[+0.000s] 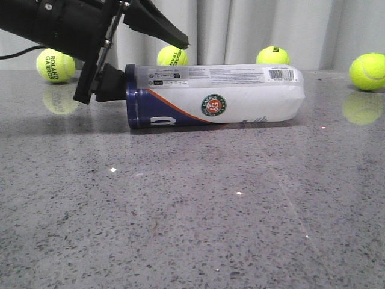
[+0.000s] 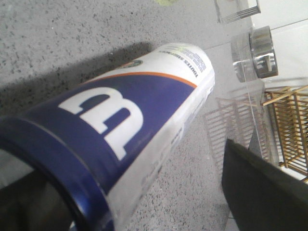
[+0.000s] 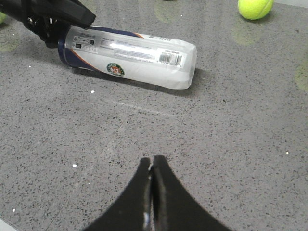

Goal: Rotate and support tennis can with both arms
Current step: 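Grasp the navy lid end of the can with the left gripper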

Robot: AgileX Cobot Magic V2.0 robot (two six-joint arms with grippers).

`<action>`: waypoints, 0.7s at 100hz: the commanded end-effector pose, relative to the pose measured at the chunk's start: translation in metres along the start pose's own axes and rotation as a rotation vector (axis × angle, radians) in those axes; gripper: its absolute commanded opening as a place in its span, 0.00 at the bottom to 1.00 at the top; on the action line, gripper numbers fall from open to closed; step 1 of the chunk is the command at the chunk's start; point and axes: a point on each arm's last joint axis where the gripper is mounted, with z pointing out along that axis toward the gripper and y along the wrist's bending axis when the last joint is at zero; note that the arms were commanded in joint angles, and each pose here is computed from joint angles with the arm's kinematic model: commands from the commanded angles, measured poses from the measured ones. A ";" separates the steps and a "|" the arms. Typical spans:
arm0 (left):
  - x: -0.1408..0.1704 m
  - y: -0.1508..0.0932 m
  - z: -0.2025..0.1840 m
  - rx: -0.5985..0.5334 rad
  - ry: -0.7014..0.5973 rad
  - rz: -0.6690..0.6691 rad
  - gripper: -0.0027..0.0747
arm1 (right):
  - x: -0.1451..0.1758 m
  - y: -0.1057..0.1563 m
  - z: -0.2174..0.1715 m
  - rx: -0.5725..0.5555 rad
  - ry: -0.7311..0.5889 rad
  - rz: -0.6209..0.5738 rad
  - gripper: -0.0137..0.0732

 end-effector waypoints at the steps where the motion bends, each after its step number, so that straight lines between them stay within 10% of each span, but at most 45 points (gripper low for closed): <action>1: -0.007 -0.024 -0.005 0.102 -0.042 0.009 0.73 | -0.014 0.002 -0.004 -0.011 -0.096 -0.001 0.08; 52: -0.006 -0.026 -0.004 0.152 -0.020 -0.012 0.01 | -0.014 0.002 -0.004 -0.011 -0.096 -0.001 0.08; 70: -0.007 -0.027 -0.004 0.170 -0.030 -0.024 0.01 | -0.014 0.002 -0.004 -0.011 -0.096 -0.001 0.08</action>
